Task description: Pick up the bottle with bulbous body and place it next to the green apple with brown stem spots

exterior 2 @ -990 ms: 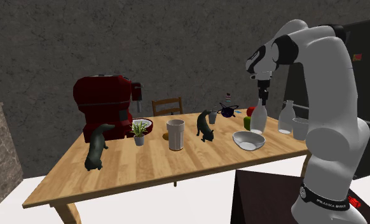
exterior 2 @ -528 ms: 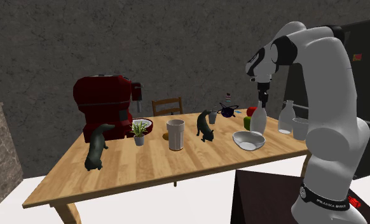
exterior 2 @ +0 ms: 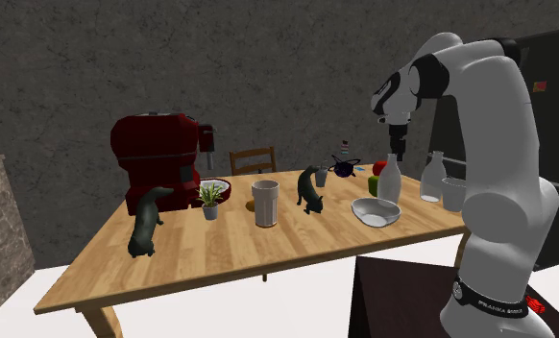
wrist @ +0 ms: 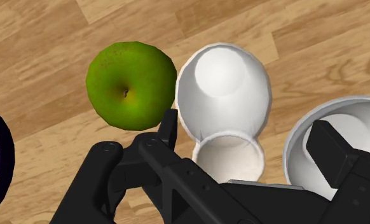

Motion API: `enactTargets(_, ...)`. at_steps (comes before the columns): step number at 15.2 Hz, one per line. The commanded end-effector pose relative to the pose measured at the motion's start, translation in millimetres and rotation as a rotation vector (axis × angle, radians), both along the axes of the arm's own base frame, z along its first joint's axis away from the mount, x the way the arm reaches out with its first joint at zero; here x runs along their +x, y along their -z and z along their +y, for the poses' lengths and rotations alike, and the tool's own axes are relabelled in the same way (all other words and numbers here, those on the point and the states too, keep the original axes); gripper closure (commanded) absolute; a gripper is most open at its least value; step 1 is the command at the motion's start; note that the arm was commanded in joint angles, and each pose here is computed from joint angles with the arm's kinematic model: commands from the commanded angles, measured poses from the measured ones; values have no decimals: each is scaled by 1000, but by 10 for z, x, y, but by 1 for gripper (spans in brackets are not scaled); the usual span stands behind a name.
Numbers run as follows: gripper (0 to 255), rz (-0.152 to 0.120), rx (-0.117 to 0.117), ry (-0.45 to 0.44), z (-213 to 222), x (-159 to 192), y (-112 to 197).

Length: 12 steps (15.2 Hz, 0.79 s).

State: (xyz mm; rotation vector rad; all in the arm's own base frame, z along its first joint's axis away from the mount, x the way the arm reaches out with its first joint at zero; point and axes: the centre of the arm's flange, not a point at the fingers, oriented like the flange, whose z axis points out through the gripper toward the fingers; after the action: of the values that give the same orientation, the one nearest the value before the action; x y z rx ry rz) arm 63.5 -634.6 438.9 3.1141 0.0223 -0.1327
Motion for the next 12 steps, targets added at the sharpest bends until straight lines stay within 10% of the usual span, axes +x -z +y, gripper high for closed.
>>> enactTargets(1,0,0,0,0,0,0,0)
enactTargets(5,0,0,0,0,13,43,-498)
enactTargets(12,0,0,0,0,13,43,-498)
